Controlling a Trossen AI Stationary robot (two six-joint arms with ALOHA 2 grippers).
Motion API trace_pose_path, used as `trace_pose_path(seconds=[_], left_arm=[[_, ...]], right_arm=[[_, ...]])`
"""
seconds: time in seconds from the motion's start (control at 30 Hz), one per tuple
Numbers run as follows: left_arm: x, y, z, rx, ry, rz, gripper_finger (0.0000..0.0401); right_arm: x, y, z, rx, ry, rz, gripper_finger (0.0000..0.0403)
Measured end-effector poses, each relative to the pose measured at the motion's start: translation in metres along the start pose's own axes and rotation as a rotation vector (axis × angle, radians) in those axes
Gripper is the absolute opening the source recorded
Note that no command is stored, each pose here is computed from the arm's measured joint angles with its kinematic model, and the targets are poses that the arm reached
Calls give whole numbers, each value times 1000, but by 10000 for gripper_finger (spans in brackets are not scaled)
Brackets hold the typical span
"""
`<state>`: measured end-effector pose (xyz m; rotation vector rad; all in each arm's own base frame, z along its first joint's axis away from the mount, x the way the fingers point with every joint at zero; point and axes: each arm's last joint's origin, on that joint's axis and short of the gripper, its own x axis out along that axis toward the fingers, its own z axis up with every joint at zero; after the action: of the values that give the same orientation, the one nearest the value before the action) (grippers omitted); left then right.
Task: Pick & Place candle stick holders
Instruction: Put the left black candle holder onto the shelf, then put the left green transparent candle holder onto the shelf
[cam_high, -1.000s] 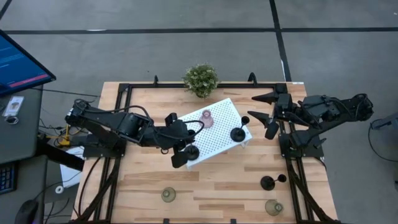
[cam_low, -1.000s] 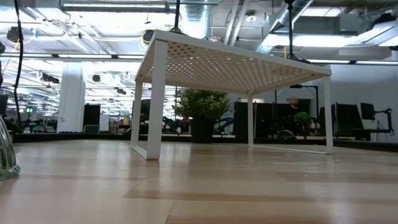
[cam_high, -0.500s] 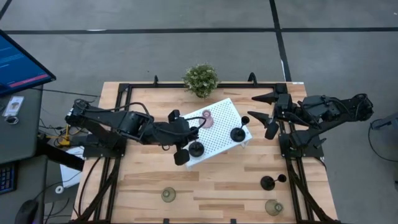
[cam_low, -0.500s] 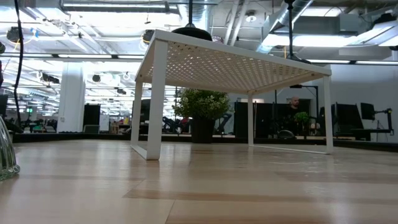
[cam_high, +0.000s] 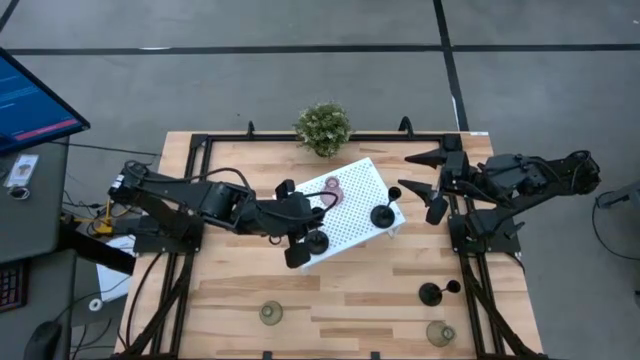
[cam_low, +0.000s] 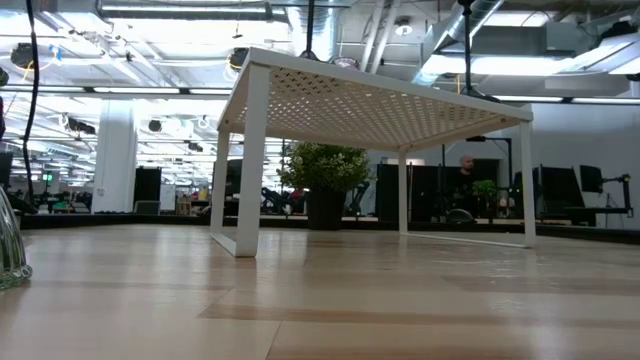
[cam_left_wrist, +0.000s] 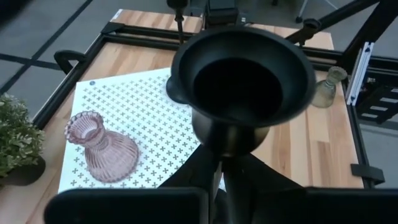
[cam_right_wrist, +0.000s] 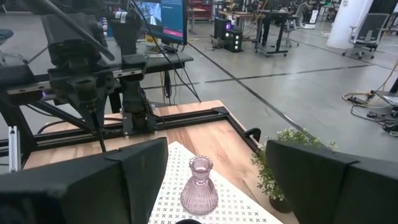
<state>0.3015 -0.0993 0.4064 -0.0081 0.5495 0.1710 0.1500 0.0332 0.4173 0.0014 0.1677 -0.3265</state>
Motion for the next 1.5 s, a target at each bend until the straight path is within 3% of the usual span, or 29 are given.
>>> trace_pose_path(seconds=[0.37, 0.73, 0.97, 1.27, 1.5], left_arm=[[-2, 1, 0, 5, 3, -3, 23], [-3, 1, 0, 3, 0, -9, 64], [-4, -2, 0, 98, -3, -17, 113], [-7, -2, -1, 101, -3, -20, 204], [-27, 7, 2, 89, -22, -25, 244]], right_arm=[[0, 0, 0, 2, 3, 0, 265], [0, 0, 0, 3, 2, 0, 265], [-1, 2, 0, 0, 2, 15, 265], [-3, 4, -1, -3, 2, 34, 265], [-3, 4, -1, -3, 1, 34, 265]])
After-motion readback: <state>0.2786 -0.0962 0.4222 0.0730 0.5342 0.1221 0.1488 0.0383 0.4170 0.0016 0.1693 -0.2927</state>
